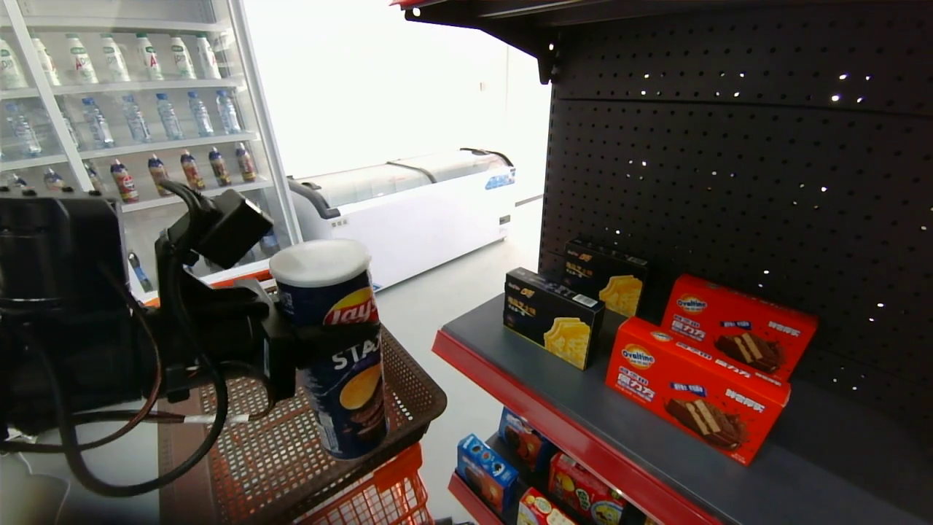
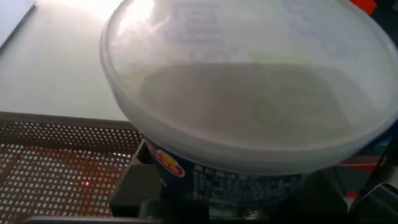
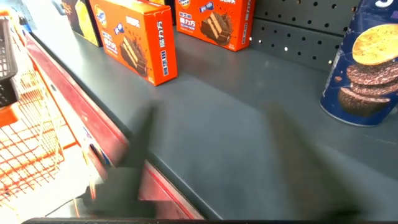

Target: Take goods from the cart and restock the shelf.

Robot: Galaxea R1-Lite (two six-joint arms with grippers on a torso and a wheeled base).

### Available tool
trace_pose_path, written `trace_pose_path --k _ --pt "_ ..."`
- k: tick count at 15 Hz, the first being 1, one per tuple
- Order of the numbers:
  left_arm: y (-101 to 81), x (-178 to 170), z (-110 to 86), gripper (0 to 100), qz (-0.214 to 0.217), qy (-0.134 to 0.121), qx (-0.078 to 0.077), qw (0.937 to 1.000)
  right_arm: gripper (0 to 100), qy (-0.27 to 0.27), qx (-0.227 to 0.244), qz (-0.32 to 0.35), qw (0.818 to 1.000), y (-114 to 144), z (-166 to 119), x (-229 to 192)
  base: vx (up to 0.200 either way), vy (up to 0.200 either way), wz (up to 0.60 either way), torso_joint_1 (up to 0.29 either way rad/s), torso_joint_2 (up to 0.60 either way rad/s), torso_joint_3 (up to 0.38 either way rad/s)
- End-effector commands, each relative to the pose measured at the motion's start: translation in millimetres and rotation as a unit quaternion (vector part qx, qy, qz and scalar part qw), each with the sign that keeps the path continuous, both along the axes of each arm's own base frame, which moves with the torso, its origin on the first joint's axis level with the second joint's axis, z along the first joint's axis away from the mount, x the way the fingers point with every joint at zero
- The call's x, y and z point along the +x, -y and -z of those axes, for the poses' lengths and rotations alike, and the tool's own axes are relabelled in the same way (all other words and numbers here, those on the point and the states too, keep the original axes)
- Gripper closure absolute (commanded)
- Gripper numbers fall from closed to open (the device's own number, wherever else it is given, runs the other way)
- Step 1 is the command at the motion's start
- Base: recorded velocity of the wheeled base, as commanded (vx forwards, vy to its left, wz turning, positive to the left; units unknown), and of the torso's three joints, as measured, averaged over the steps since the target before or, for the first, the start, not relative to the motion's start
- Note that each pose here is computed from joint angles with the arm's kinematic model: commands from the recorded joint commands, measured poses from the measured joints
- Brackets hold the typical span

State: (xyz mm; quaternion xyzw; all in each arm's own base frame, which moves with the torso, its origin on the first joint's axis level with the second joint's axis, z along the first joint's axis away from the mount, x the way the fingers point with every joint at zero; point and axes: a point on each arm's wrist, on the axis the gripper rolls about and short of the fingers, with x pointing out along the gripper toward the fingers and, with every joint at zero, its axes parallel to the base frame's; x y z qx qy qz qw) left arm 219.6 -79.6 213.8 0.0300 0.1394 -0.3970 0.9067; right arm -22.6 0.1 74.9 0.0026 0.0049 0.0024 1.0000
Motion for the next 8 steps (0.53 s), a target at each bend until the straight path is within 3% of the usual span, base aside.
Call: trace_pose_path --k 1,8 --pt "-0.8 -18 -0.5 100 0.009 0.009 0.000 0.9999 100 0.000 0.000 0.000 1.000 0 0 0 0.000 0.000 0.00 0.000 0.00 0.000" --pt "18.4 -33 2.4 100 0.058 -0.008 0.010 0.9982 100 0.000 0.000 -0.001 1.000 0 0 0 0.000 0.000 0.00 0.000 0.00 0.000"
